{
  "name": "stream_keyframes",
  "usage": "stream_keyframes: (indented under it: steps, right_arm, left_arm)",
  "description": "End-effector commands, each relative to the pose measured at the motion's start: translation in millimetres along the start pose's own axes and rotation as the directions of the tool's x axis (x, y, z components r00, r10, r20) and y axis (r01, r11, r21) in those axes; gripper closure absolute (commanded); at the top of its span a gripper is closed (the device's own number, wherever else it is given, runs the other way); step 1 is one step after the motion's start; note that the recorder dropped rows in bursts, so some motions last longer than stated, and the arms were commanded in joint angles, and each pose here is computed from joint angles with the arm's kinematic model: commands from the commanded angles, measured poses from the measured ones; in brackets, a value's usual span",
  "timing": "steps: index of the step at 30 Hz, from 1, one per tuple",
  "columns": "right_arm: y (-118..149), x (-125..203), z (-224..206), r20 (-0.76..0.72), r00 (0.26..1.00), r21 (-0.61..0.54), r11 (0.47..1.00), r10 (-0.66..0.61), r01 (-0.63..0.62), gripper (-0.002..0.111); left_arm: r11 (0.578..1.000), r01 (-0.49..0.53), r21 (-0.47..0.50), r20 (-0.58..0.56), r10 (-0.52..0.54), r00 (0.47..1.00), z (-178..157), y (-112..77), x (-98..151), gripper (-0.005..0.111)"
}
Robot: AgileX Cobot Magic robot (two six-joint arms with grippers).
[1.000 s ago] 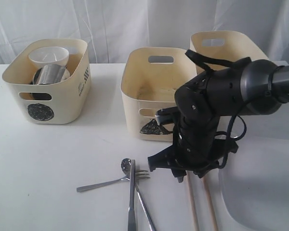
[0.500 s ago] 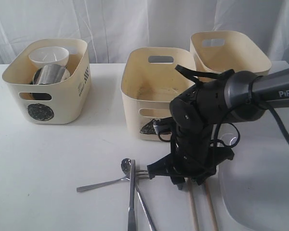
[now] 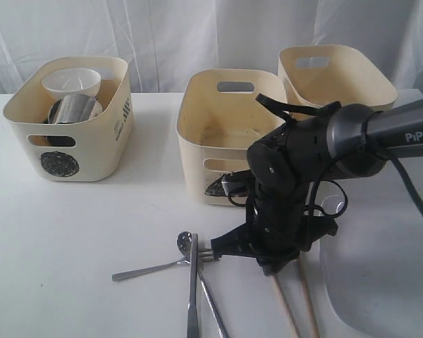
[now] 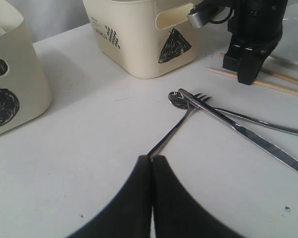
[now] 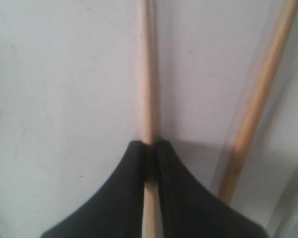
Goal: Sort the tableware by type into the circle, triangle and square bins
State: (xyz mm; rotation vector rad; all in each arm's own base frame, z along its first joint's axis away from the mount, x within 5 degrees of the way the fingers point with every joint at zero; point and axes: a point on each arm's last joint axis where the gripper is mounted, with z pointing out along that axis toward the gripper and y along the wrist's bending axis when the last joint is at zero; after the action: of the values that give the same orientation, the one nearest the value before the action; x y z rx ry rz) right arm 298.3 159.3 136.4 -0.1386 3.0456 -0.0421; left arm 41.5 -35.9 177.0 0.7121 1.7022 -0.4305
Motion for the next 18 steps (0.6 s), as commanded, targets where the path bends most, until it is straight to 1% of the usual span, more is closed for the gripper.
stream_keyframes:
  steps: [1, 8, 11, 14, 16, 18]
  right_arm:
    - [0, -4, -16, 0.085, 0.996, -0.032, 0.999, -0.011, 0.014, 0.108]
    - [-4, -2, -72, 0.247, 0.969, -0.1, 0.995, 0.001, 0.025, 0.108]
    - [-5, 2, -108, 0.377, 0.926, -0.154, 0.986, 0.007, 0.055, 0.108]
    - [-8, 4, -146, 0.56, 0.829, -0.201, 0.97, 0.002, 0.133, 0.108]
    - [-10, 2, -170, 0.69, 0.724, -0.187, 0.959, -0.027, 0.213, 0.108]
    - [-12, -3, -185, 0.773, 0.634, -0.169, 0.953, -0.031, 0.252, 0.108]
  left_arm:
    - [1.0, 0.011, 0.007, 0.002, -0.011, 1.0, 0, -0.6, 1, 0.107]
    - [1.0, 0.011, 0.007, 0.002, -0.011, 1.0, 0, -0.6, 1, 0.107]
    - [1.0, 0.011, 0.007, 0.002, -0.011, 1.0, 0, -0.6, 1, 0.107]
    - [1.0, 0.011, 0.007, 0.002, -0.011, 1.0, 0, -0.6, 1, 0.107]
    - [1.0, 0.011, 0.007, 0.002, -0.011, 1.0, 0, -0.6, 1, 0.107]
    - [1.0, 0.011, 0.007, 0.002, -0.011, 1.0, 0, -0.6, 1, 0.107]
